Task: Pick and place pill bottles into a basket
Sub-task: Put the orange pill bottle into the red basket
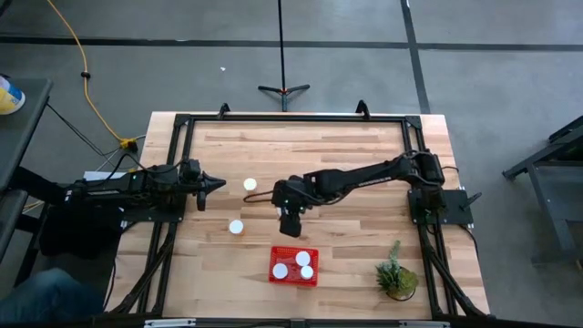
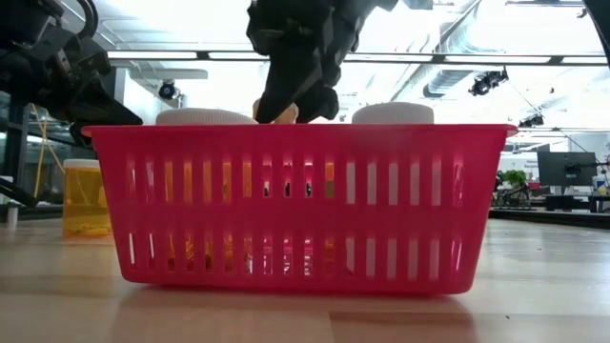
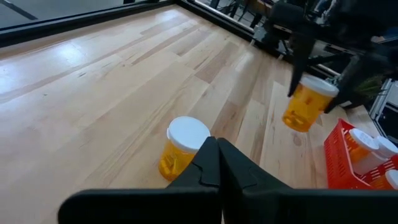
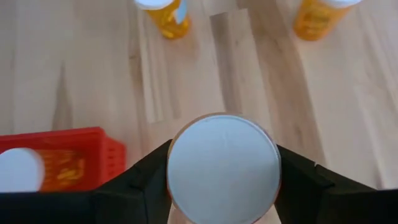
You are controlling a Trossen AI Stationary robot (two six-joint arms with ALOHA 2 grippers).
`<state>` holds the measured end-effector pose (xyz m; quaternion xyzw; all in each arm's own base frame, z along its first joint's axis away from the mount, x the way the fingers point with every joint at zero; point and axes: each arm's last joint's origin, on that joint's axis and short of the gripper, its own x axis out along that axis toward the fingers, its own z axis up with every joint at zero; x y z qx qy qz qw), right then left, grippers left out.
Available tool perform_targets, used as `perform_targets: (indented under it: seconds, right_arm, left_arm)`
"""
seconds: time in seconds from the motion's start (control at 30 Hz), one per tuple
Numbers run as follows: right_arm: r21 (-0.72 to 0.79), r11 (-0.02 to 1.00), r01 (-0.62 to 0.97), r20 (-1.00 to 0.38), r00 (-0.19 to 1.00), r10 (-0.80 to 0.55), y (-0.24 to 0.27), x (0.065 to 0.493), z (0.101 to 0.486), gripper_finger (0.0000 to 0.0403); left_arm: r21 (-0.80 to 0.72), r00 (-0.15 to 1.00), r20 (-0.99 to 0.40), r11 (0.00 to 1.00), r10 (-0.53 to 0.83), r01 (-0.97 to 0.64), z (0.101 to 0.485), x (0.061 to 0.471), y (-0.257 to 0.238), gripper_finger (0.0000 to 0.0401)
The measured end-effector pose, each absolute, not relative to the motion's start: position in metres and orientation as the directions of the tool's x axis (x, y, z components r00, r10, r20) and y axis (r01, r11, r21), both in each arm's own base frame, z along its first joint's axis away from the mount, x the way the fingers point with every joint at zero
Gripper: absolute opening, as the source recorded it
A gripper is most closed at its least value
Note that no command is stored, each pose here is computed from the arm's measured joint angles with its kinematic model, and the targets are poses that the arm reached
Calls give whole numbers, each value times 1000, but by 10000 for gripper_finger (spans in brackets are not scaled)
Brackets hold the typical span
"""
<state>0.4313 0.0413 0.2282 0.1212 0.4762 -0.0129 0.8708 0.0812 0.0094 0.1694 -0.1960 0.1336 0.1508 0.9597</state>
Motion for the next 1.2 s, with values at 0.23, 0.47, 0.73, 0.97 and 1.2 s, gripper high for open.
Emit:
perform_targets:
  seconds: [0.23,0.47,0.73,0.97,1.2]
  right_arm:
    - [230,968,103,-831,538,141,61,429,228,195]
    - [233,967,103,-808,574,134,73,425,240,207]
    - [269,963,32,-764,616,193,97,418,256,198]
    - [248,968,-37,-740,638,213,131,412,258,201]
    - [193,981,-14,-748,645,157,139,412,252,202]
  left_arm:
    - [-340,919,-316,876,237,-343,169,81,9,63]
    - [-348,919,-316,872,237,-344,169,81,9,35]
    - [-333,918,-316,878,239,-343,169,81,9,38]
    - [-334,918,-316,878,239,-343,169,81,9,65]
    - [-317,918,-316,885,240,-341,169,81,9,23]
